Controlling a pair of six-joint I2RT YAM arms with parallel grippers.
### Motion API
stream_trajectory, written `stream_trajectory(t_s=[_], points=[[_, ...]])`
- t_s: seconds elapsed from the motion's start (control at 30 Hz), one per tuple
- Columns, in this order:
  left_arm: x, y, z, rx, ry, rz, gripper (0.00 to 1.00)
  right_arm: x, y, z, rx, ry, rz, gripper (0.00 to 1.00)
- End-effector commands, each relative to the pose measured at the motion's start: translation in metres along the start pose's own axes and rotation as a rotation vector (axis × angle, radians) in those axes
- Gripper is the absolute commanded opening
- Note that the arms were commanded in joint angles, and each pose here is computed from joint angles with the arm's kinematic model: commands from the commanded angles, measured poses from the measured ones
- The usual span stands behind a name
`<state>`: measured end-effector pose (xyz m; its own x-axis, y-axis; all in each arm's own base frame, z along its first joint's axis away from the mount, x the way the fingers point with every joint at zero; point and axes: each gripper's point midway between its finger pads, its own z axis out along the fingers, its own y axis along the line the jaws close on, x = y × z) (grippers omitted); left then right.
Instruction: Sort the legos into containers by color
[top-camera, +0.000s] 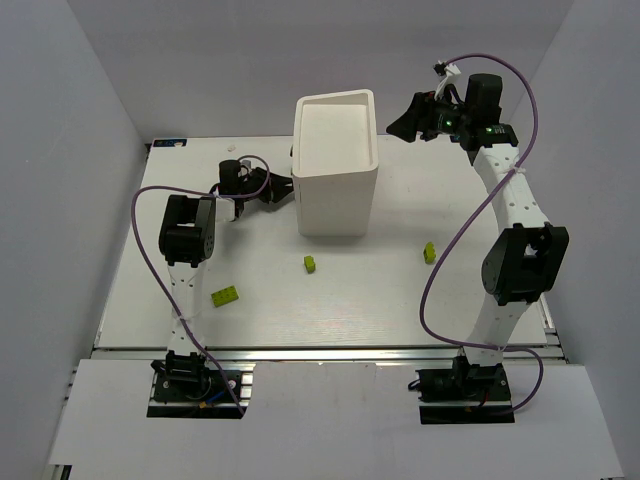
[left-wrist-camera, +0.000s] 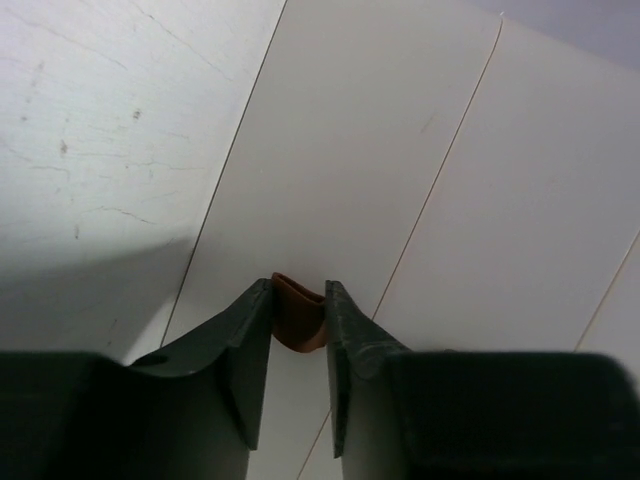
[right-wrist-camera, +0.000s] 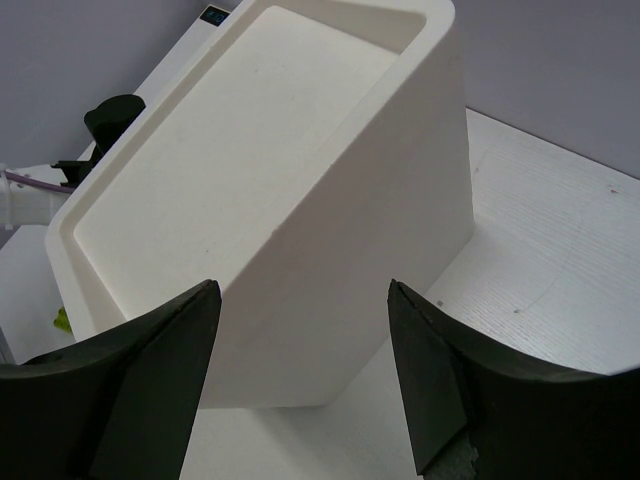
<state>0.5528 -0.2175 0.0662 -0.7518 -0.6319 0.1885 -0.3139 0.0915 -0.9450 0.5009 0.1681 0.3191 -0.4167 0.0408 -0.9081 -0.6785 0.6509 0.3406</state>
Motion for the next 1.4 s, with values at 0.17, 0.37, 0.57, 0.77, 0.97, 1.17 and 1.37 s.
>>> stream_trajectory(t_s=[0.17, 0.37, 0.57, 0.77, 0.97, 1.17, 1.37], points=[[0.021, -0.019, 0.002, 0.061, 0.063, 0.034, 0.17, -0.027, 0.017, -0.012, -0.014, -0.056, -0.050, 0.73], [0.020, -0.023, -0.006, 0.081, 0.049, 0.047, 0.00, -0.027, 0.018, -0.013, -0.013, -0.058, -0.053, 0.73], [-0.003, -0.030, -0.027, 0.030, -0.024, 0.114, 0.00, -0.026, 0.016, -0.015, -0.002, -0.057, -0.045, 0.73], [-0.036, -0.030, -0.051, -0.078, -0.124, 0.222, 0.00, -0.027, 0.016, -0.016, 0.004, -0.062, -0.048, 0.73], [-0.055, -0.021, -0.077, -0.168, -0.194, 0.254, 0.00, -0.025, 0.012, -0.016, 0.019, -0.059, -0.047, 0.75], [-0.056, -0.013, -0.089, -0.212, -0.214, 0.276, 0.00, -0.023, 0.008, -0.017, 0.039, -0.052, -0.062, 0.78], [-0.067, -0.039, -0.096, -0.234, -0.235, 0.355, 0.57, -0.022, 0.017, -0.021, -0.007, -0.039, -0.117, 0.89]])
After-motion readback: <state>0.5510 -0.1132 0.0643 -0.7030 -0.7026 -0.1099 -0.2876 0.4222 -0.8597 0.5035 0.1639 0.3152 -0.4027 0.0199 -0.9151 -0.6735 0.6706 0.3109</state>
